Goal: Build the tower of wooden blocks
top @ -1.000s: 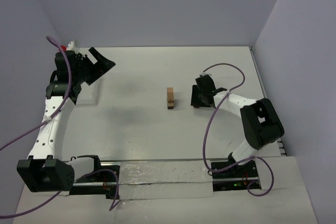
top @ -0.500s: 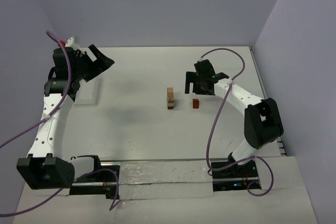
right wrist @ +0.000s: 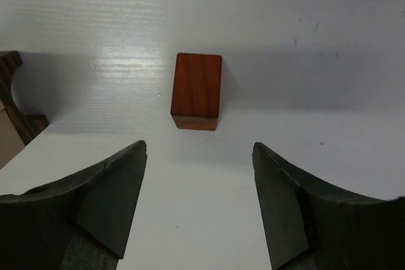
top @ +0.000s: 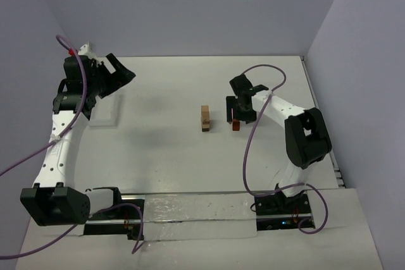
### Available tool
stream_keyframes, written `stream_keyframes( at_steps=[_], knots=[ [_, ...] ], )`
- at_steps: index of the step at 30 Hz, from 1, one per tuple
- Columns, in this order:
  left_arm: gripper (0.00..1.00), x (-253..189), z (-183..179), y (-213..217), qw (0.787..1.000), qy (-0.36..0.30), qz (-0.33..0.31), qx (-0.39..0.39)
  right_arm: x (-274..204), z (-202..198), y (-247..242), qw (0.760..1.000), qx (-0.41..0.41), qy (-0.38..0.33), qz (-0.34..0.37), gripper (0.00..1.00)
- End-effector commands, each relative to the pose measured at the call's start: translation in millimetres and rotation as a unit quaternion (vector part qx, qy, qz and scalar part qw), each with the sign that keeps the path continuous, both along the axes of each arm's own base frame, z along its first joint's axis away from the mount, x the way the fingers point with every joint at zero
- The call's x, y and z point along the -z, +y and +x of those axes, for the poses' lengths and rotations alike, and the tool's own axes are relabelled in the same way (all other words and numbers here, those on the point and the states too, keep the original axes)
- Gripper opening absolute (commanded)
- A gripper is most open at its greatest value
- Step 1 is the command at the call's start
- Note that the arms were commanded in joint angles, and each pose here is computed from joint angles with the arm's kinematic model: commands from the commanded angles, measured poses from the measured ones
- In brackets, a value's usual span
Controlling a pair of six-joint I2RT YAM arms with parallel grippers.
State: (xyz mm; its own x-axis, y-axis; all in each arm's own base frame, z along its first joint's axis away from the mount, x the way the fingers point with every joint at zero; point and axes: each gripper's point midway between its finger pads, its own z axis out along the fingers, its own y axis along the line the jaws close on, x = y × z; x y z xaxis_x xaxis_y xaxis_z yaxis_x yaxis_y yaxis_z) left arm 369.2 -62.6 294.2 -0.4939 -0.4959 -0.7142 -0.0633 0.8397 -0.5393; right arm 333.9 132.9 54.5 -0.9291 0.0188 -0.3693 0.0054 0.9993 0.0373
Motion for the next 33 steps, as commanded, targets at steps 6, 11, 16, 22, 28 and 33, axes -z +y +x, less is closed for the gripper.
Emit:
stream_keyframes(
  at_steps=[6,11,16,22,28,33],
  knots=[
    [0.99,-15.2,6.2,5.6,1.0,-0.017,0.003,-0.008,3.2,10.2,-3.9,1.0,0.009,0.023,-0.003,0.74],
    [0.99,-10.7,6.3,5.1,1.0,-0.011,0.001,-0.008,3.5,19.8,0.4,0.999,0.019,0.027,0.009,0.75],
    [0.99,-8.7,8.6,3.5,1.0,-0.003,-0.01,-0.004,2.8,26.2,5.2,0.999,0.02,0.03,0.016,0.74],
    [0.99,-2.9,12.1,12.0,1.0,0.002,-0.015,-0.014,11.6,21.9,3.8,0.999,0.021,0.046,0.012,0.71],
    [0.99,2.8,11.6,12.8,1.0,0.009,-0.023,-0.014,16.6,17.6,2.5,0.998,0.024,0.051,0.011,0.7],
    [0.99,3.3,11.0,13.3,0.999,0.011,-0.028,-0.015,20.2,17.9,3.2,0.998,0.026,0.056,0.011,0.68]
  ],
)
